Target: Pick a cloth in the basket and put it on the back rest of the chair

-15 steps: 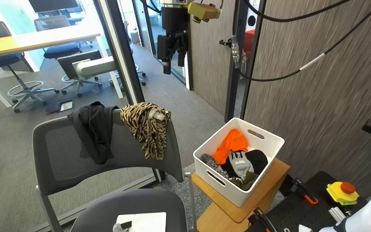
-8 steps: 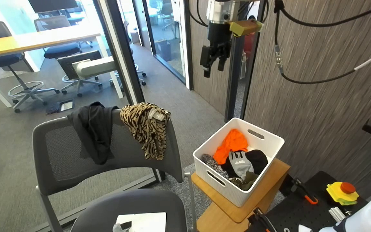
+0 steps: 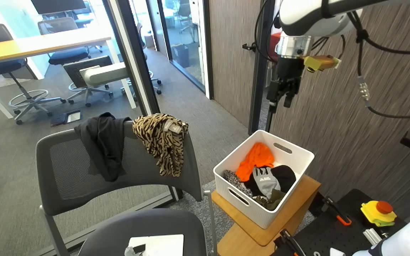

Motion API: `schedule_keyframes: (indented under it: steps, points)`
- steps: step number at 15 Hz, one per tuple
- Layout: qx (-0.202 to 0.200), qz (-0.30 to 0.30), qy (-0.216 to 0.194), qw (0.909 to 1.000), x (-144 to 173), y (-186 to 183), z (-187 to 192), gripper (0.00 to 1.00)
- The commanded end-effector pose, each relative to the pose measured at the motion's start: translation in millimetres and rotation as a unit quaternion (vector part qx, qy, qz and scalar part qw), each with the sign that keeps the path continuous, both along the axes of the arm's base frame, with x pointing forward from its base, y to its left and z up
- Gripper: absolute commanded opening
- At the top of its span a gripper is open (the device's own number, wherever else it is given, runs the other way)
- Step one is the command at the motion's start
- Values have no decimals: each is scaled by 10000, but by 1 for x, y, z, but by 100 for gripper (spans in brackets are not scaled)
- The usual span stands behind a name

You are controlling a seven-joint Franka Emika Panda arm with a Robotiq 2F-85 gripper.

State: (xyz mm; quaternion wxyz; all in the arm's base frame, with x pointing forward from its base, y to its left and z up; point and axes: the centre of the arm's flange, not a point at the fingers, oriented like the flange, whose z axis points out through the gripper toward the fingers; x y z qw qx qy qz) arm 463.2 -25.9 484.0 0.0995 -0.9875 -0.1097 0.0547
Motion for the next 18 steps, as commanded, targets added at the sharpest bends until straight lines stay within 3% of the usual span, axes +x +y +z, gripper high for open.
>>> schedule_keyframes:
  steps: [1, 8, 14, 15, 18]
  points:
    - [192, -341, -265, 9989, -88, -21, -17, 100]
    - [394, -688, -456, 9958, -143, -50, -40, 100]
    - [453, -623, -601, 9952, -141, -49, -36, 100]
    - [447, -623, -373, 9964, -137, -49, -40, 100]
    - [450, -623, -348, 9964, -137, -49, -41, 100]
